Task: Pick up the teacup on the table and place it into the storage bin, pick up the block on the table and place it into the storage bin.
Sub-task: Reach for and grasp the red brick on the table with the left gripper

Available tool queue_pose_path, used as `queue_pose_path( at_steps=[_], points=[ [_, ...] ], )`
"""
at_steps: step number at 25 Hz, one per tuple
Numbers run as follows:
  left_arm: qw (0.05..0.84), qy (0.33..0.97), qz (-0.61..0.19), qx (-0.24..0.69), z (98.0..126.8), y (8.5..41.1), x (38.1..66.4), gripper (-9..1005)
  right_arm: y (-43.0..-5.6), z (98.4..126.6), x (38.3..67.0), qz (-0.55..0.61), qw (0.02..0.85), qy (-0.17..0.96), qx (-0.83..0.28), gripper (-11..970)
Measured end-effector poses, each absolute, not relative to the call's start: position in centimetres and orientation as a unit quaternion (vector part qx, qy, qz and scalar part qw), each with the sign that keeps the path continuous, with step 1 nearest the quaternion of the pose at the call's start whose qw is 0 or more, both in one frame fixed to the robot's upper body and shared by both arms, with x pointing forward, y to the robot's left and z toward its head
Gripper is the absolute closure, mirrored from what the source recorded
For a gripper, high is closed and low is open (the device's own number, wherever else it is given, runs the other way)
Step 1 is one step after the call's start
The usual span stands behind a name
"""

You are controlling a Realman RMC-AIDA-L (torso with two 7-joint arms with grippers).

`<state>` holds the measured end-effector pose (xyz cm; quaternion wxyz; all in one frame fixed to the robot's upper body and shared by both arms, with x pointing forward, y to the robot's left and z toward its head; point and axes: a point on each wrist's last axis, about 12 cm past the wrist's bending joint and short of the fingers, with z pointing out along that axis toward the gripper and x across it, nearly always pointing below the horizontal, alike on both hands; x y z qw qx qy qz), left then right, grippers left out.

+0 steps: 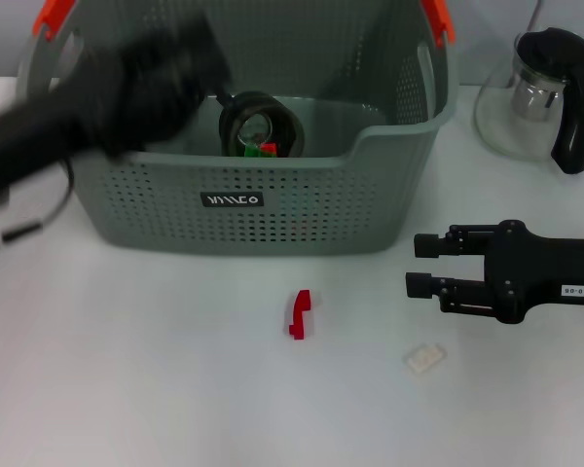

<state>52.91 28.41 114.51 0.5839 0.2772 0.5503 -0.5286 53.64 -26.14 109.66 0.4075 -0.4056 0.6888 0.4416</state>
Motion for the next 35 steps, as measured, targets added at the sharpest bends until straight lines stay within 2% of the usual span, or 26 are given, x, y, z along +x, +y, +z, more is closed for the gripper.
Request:
queue_pose_path(
  at_steps=[6, 14, 21, 29, 35],
  points=[
    [0.501, 0.6, -0.488, 0.389, 110.7, 27.5, 50.2, 395, -26.5, 109.7, 53.7, 0.441, 0.4, 0.697, -0.4, 365],
    [0.455, 0.627, -0.466, 0.427, 107.7, 26.2, 49.1, 395, -27.8, 109.3, 53.0, 0.433, 0.4, 0.707, -0.391, 365],
    [0.421, 0.66, -0.426, 0.454, 105.9, 24.5, 49.7, 395, -28.6, 108.8, 52.3, 0.419, 0.412, 0.704, -0.399, 365],
    [0.444, 0.655, -0.363, 0.492, 104.0, 22.7, 50.6, 394, -29.2, 108.8, 51.9, 0.378, 0.457, 0.667, -0.45, 366],
    [0.443, 0.67, -0.321, 0.501, 102.8, 21.5, 52.0, 394, -29.9, 109.1, 51.8, 0.368, 0.489, 0.655, -0.444, 366]
  ],
)
